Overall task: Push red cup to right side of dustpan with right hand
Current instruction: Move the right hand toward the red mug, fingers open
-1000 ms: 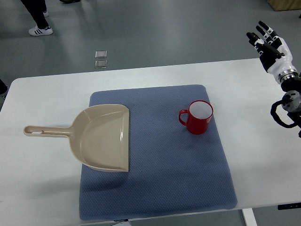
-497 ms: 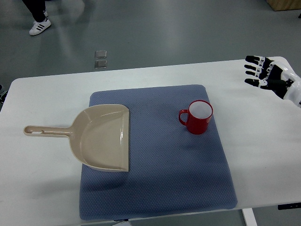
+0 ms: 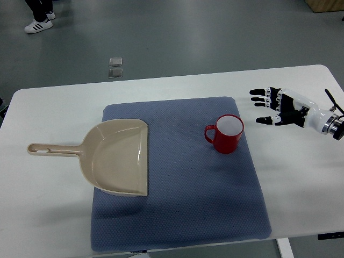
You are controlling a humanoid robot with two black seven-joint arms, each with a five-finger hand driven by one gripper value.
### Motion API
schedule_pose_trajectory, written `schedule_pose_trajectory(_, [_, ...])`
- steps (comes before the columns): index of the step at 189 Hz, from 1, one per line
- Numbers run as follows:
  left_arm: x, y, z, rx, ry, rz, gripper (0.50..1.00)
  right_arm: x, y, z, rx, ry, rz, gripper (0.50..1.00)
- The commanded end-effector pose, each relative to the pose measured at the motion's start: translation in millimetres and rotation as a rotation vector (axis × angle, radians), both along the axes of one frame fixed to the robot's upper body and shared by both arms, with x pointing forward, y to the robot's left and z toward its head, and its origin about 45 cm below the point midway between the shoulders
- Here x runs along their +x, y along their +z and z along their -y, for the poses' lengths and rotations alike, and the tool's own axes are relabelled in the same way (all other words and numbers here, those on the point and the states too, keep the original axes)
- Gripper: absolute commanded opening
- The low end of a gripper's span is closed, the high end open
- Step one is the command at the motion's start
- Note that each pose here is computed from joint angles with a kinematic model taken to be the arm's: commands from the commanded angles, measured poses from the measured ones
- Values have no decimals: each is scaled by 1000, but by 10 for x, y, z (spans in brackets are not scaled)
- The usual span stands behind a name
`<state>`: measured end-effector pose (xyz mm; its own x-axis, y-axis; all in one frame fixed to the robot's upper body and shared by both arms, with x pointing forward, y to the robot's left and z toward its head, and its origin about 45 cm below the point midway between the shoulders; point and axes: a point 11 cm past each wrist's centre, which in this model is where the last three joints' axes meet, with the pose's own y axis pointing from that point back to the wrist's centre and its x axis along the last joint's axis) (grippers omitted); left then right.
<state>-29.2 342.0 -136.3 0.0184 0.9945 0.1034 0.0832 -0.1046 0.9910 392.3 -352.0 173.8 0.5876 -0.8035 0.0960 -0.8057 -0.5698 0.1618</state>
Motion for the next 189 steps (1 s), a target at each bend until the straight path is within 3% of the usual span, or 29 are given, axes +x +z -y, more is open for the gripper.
schedule_pose_trajectory(1, [0,0,1,0,0,0,1000,13,-25,-103,31,0,5,917])
schedule_pose_trajectory(35, [0,0,1,0,0,0,1000,-63,-163,-165,60,-11,-17,917])
schedule_pose_trajectory(134, [0,1,-5,1,0,0,1000,-43,-8,-222,144,-19,24,917])
schedule_pose_trajectory(189, [0,0,1,0,0,0,1000,-125,-116,-176,143,-37,2,917])
